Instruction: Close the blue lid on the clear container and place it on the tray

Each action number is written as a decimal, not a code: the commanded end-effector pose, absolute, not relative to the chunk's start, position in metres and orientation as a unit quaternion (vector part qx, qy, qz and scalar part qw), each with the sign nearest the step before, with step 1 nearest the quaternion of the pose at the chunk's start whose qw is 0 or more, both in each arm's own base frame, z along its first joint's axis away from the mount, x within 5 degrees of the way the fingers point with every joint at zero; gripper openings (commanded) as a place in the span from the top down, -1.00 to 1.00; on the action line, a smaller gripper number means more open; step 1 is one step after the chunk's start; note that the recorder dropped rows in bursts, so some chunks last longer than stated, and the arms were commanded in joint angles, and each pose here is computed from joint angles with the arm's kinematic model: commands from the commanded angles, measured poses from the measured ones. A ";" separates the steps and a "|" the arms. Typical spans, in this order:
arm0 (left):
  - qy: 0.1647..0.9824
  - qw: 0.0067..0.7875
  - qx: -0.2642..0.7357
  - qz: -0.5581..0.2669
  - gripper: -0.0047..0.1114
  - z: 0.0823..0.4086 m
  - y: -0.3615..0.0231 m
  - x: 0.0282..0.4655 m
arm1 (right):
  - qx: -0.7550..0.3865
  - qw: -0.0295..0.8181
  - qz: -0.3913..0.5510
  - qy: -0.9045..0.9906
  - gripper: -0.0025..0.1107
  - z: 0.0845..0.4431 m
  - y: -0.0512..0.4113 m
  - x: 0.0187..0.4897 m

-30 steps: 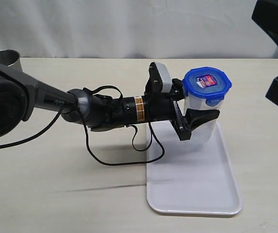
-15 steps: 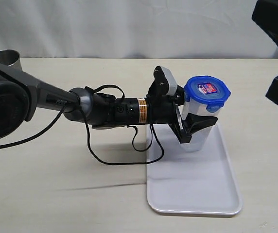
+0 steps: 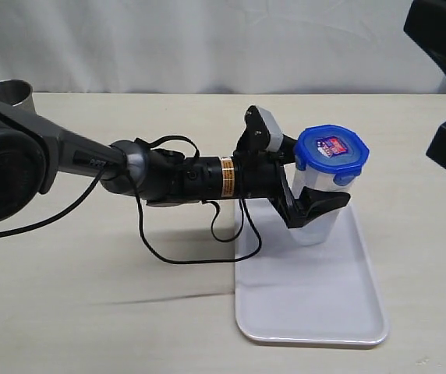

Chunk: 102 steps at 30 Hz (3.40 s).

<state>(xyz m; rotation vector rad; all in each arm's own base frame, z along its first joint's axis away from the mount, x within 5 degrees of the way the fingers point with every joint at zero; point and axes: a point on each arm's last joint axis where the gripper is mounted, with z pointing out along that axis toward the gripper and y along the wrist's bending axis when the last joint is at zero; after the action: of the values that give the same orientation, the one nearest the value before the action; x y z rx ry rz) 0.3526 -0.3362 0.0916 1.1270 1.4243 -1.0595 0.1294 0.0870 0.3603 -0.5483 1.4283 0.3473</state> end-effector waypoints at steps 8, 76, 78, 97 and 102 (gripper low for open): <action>0.577 0.482 0.497 -0.433 -0.78 0.094 -0.324 0.358 | -0.243 0.706 0.156 0.647 0.88 0.358 0.086 0.129; 0.716 0.405 0.462 -0.332 0.92 0.229 -0.223 0.367 | -0.251 0.699 0.153 0.652 0.88 0.357 0.086 0.129; 0.719 0.411 0.458 -0.322 0.92 0.236 -0.218 0.360 | -0.251 0.698 0.153 0.652 0.88 0.356 0.086 0.129; 0.695 0.439 0.453 -0.345 0.92 0.257 -0.190 0.285 | -0.256 0.690 0.154 0.660 0.88 0.354 0.087 0.129; 0.670 0.478 0.457 -0.337 0.92 0.266 -0.178 0.259 | -0.256 0.691 0.154 0.659 0.88 0.354 0.087 0.129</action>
<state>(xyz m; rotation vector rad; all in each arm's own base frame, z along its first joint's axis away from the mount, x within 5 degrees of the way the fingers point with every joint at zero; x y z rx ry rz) 0.2708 -0.1842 0.2559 1.1372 1.7025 -0.8410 0.1289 0.0880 0.3559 -0.5744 1.4710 0.3519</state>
